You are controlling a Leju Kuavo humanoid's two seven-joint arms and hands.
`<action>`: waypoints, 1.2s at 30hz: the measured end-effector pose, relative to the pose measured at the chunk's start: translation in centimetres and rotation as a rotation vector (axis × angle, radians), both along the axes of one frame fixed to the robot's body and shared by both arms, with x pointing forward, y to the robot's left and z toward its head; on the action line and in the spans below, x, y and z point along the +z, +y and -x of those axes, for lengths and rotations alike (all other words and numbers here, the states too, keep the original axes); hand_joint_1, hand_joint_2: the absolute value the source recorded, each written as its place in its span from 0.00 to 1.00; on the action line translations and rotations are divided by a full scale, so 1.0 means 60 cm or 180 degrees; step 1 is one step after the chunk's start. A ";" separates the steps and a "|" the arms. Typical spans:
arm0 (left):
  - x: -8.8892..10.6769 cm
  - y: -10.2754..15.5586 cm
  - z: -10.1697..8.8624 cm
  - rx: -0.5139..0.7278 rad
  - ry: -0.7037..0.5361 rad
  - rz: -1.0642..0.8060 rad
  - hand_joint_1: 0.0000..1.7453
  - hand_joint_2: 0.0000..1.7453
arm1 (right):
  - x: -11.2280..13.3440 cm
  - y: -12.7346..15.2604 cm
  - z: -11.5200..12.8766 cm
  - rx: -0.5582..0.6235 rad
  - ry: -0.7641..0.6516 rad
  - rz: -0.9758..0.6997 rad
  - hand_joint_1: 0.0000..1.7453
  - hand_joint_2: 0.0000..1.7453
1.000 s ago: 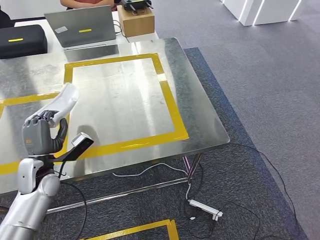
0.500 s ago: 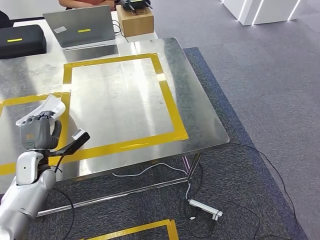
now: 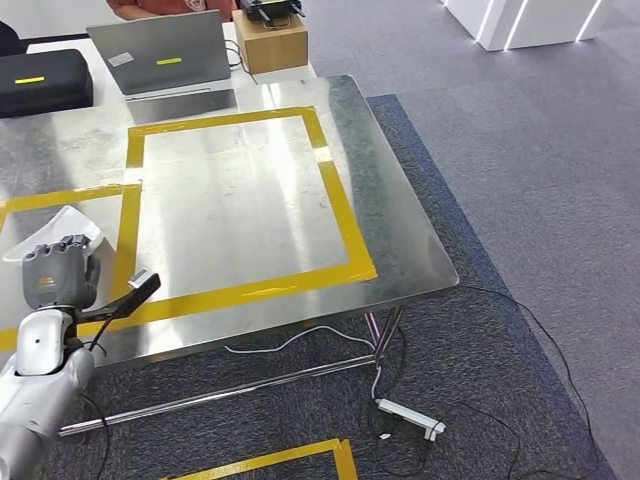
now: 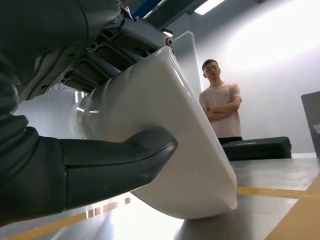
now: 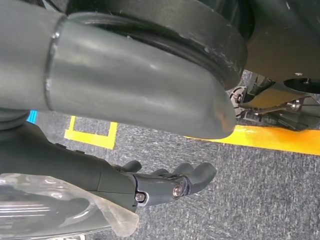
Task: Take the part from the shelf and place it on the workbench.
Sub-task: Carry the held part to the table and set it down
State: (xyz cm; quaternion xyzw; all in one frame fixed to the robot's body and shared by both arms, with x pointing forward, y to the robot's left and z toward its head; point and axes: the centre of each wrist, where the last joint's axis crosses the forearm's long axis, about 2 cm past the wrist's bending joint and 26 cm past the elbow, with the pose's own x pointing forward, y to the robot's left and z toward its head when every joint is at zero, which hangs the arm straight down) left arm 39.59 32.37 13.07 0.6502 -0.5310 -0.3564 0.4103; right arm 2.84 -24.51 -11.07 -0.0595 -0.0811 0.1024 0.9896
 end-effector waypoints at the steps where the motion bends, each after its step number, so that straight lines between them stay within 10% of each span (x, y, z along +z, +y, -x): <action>1: -0.001 0.005 0.000 0.0019 0.0018 -0.0023 1.00 1.00 | 0.000 0.000 0.000 0.0001 0.0000 0.0000 0.00 0.00; 17: -0.014 0.044 0.005 0.0147 0.0238 -0.0181 1.00 1.00 | 0.000 -0.001 0.000 0.0036 -0.0009 0.0008 0.00 0.00; 21: -0.015 0.046 0.004 0.0029 0.0271 -0.0166 0.00 1.00 | 0.000 -0.001 0.000 0.0044 -0.0023 0.0006 0.00 0.00; 22: -0.015 0.045 0.004 0.0006 0.0273 -0.0159 0.00 1.00 | 0.000 -0.001 0.000 0.0046 -0.0027 0.0005 0.00 0.00; 26: -0.015 0.044 0.004 -0.0086 0.0267 -0.0087 0.00 0.00 | 0.000 -0.002 0.000 0.0049 -0.0038 0.0003 0.00 0.00; 36: -0.015 0.040 0.004 -0.0189 0.0229 -0.0004 0.00 0.00 | 0.000 -0.005 0.000 0.0049 -0.0048 0.0007 0.00 0.00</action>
